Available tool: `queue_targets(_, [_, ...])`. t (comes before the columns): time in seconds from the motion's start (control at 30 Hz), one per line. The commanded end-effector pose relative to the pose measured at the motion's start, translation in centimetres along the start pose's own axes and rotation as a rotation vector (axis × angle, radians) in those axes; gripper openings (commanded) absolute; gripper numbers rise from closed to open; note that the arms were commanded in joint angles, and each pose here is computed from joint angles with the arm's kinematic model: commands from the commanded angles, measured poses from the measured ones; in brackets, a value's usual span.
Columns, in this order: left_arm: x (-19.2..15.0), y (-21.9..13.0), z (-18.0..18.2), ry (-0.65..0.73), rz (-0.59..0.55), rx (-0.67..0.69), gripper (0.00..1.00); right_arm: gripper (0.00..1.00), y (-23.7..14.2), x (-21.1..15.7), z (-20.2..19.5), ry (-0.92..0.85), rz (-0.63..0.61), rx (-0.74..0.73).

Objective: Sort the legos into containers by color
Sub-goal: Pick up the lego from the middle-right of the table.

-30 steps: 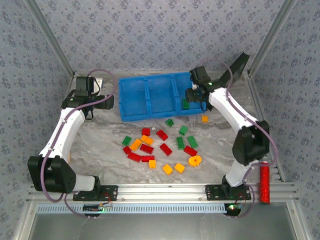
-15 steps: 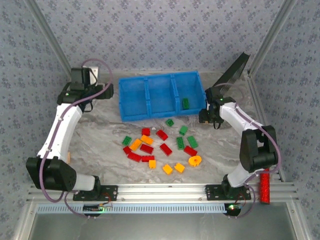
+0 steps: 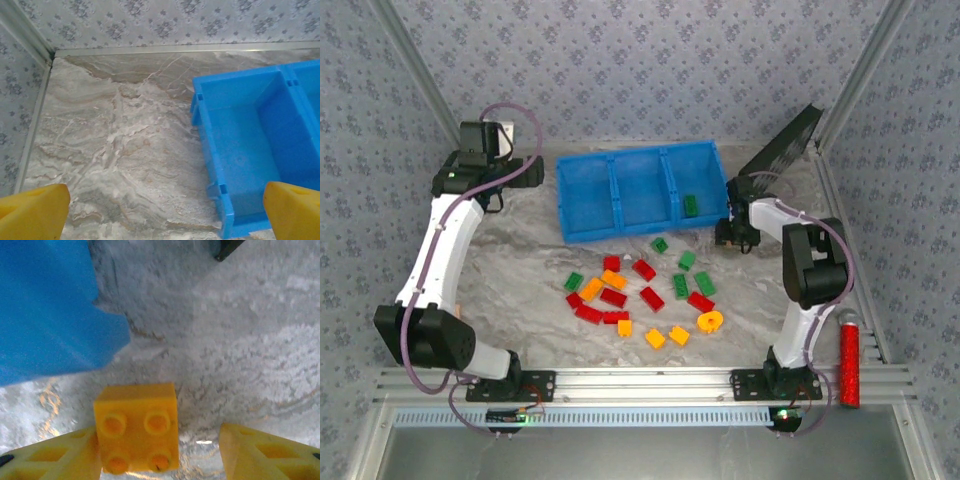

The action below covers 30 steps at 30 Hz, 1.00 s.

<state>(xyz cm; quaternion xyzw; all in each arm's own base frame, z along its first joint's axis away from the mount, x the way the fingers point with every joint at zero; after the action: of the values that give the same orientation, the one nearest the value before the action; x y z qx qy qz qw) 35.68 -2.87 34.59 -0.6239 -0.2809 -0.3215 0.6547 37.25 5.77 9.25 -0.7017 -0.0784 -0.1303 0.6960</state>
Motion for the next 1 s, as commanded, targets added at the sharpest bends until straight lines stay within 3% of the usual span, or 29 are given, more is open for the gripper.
queue_targets(0.0, [0.6, -0.3, 0.3, -0.008, 0.004, 0.042, 0.99, 0.61, -0.3, 1.7, 0.5, -0.022, -0.029, 0.032])
queue_targets(0.23, [0.6, 0.1, 0.2, -0.014, 0.021, 0.035, 0.99, 0.46, 0.5, 1.5, 0.9, -0.048, 0.02, 0.037])
queue_targets(0.6, [-0.1, -0.5, 0.3, 0.001, 0.025, 0.039, 0.99, 0.34, 0.5, -0.1, 1.6, -0.096, 0.096, 0.02])
queue_targets(0.77, [-0.5, -1.1, 0.5, 0.011, 0.014, 0.053, 0.99, 0.29, -2.4, -0.8, 2.3, -0.133, 0.079, 0.021])
queue_targets(0.97, [-1.1, -2.1, 0.8, 0.023, -0.01, 0.071, 0.99, 0.29, -8.6, 0.1, 5.5, -0.197, -0.031, 0.048])
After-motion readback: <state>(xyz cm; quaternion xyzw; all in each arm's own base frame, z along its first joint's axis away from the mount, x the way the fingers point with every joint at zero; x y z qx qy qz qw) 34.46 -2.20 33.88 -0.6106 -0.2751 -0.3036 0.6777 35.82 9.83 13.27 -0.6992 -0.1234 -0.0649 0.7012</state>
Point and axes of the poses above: each hand's point on the last joint's axis, 136 mm out from that joint toward the fingers, its own y axis out along the fingers, its own z axis along the line the jaws close on, x = y × z, the point moved 7 cm from there along -y, back along the fingers, and after that the axes turned 3 degrees about y, right-handed, at the moved point
